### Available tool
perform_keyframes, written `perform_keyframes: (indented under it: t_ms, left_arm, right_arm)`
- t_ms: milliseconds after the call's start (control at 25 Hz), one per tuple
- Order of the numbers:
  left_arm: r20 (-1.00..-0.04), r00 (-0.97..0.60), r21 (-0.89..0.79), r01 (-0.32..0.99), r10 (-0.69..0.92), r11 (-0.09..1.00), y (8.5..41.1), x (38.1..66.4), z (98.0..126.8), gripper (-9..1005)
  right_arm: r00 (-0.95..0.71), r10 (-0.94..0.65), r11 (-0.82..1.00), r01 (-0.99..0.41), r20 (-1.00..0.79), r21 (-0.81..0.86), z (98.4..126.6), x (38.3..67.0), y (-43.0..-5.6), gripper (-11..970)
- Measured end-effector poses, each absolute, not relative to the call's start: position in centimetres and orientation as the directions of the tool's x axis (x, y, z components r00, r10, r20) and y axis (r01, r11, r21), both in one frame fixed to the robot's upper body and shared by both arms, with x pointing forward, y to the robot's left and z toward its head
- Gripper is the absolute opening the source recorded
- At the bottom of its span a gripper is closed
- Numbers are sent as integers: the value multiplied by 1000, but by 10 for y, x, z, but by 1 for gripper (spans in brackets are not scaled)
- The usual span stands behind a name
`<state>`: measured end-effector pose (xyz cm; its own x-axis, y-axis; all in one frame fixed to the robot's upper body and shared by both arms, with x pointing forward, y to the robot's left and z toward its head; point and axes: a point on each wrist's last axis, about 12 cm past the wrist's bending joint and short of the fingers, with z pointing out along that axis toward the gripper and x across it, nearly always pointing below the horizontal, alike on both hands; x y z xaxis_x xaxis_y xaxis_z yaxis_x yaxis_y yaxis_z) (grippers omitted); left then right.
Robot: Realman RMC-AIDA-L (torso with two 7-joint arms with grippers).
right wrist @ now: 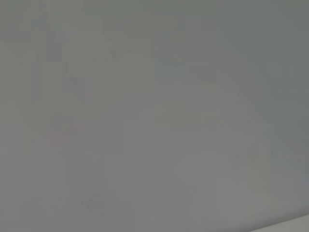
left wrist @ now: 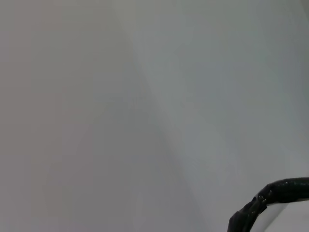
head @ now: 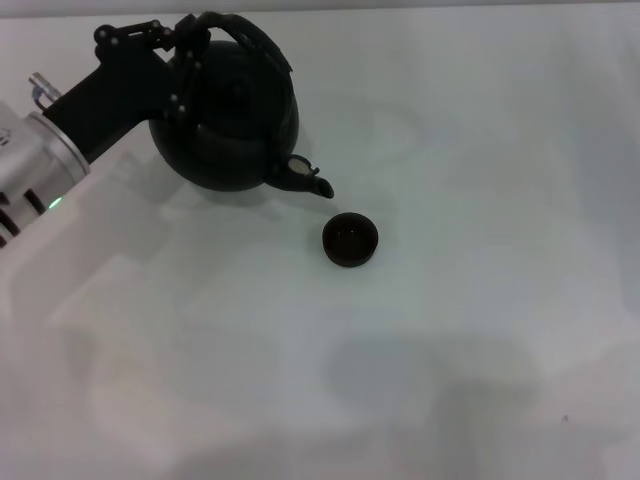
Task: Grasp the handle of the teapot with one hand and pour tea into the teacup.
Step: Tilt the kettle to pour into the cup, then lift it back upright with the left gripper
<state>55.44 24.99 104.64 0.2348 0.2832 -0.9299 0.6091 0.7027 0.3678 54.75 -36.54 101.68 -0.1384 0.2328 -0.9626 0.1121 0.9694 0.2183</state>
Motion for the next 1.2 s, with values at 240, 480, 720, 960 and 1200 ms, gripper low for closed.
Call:
perform_keyframes:
  t_ms: [240,480,720,960,1200]
  left_arm:
    - [-924,232,381,622,304,684,247,556,1045,112]
    - [-907,242,418,620,346,663,241,558,1042,112]
    - [-895,249,441,624,371,645,233,565,1043,112]
    - [-864,283,494,630,416,599,225,568,1043,112]
    - [-849,315,521,630,424,576,219,567,1043,113]
  right_arm:
    - [-122,235,968,119,-964,220,1020,549,-367,855]
    - [-118,234,969,111,-965,222,1022,553,-364,854]
    - [-114,234,969,106,-966,222,1023,556,-363,854]
    - [-111,233,970,103,-966,222,1025,559,-363,854]
    - [-107,248,965,112,-963,237,1025,559,-364,854]
